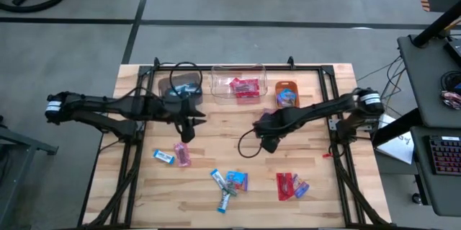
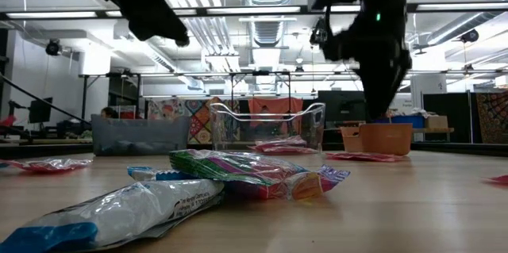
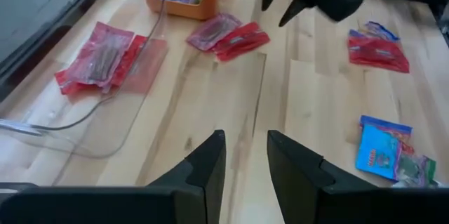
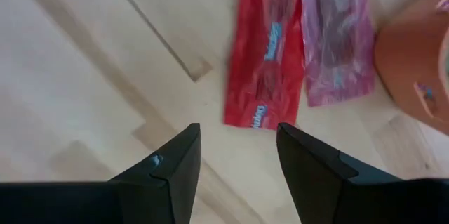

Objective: Sort candy
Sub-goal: Put the red chocolate into the transparent bin

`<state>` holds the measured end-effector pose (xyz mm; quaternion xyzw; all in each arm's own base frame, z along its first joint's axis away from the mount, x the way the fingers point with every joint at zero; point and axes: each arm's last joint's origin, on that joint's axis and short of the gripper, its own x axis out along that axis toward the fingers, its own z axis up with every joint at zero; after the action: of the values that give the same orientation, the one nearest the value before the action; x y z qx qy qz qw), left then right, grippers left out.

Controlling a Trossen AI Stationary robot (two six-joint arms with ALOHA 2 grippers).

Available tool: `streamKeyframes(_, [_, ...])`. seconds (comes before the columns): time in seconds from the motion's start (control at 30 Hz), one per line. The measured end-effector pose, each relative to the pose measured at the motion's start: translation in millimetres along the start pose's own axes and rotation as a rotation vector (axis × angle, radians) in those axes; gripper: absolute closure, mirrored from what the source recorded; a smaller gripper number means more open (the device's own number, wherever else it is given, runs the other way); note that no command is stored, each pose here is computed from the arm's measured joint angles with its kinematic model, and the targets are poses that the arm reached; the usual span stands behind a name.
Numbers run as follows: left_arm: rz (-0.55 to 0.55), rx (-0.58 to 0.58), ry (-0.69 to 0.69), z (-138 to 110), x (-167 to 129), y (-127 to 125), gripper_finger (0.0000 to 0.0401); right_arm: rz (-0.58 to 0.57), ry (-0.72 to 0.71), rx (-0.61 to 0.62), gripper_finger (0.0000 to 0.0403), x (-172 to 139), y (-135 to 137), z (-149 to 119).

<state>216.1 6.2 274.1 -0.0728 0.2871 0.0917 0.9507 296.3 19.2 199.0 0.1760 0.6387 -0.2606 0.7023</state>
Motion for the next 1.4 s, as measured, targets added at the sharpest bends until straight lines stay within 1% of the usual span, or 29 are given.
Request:
streamKeyframes(0.2, [0.005, -0.005, 0.004, -1.2, 0.3, -1.2, 0.0310, -0.080, 0.077, -0.023, 0.0223, 31.8, 7.6, 3.7])
streamKeyframes(0.37, [0.038, -0.003, -0.003, -0.9, 0.3, -0.3, 0.0310, -0.129, 0.098, -0.036, 0.0223, 47.1, 7.8, 7.1])
streamKeyframes(0.43, [0.041, -0.003, -0.004, -0.9, 0.4, -0.1, 0.0310, -0.136, 0.102, -0.035, 0.0223, 51.1, 7.7, 8.5])
streamKeyframes(0.63, [0.045, -0.002, -0.003, -1.0, 0.8, 0.0, 0.0310, -0.111, 0.077, -0.068, 0.0229, 56.1, 10.9, 11.8])
streamKeyframes(0.73, [0.045, -0.003, -0.003, -1.0, 0.7, -0.1, 0.0310, -0.089, 0.057, -0.072, 0.0249, 57.6, 12.5, 13.3])
streamKeyframes(0.8, [0.045, -0.004, -0.003, -1.0, 0.8, 0.0, 0.0310, -0.084, 0.054, -0.081, 0.0272, 57.7, 12.9, 13.6])
streamKeyframes(0.97, [0.045, -0.004, -0.002, -1.1, 0.7, -0.1, 0.0310, -0.082, 0.056, -0.091, 0.0353, 58.2, 12.8, 13.3])
streamKeyframes(1.03, [0.045, -0.004, -0.002, -1.1, 0.8, 0.0, 0.0310, -0.083, 0.056, -0.123, 0.0382, 58.2, 12.9, 13.3])
streamKeyframes(1.2, [0.046, -0.004, -0.001, -1.2, 0.8, 0.0, 0.0310, -0.085, 0.049, -0.141, 0.0392, 54.5, 12.1, 12.4])
streamKeyframes(1.4, [0.050, 0.001, 0.021, -4.8, 1.8, 0.6, 0.0310, -0.041, -0.010, -0.158, 0.0394, 32.6, 9.5, 10.9])
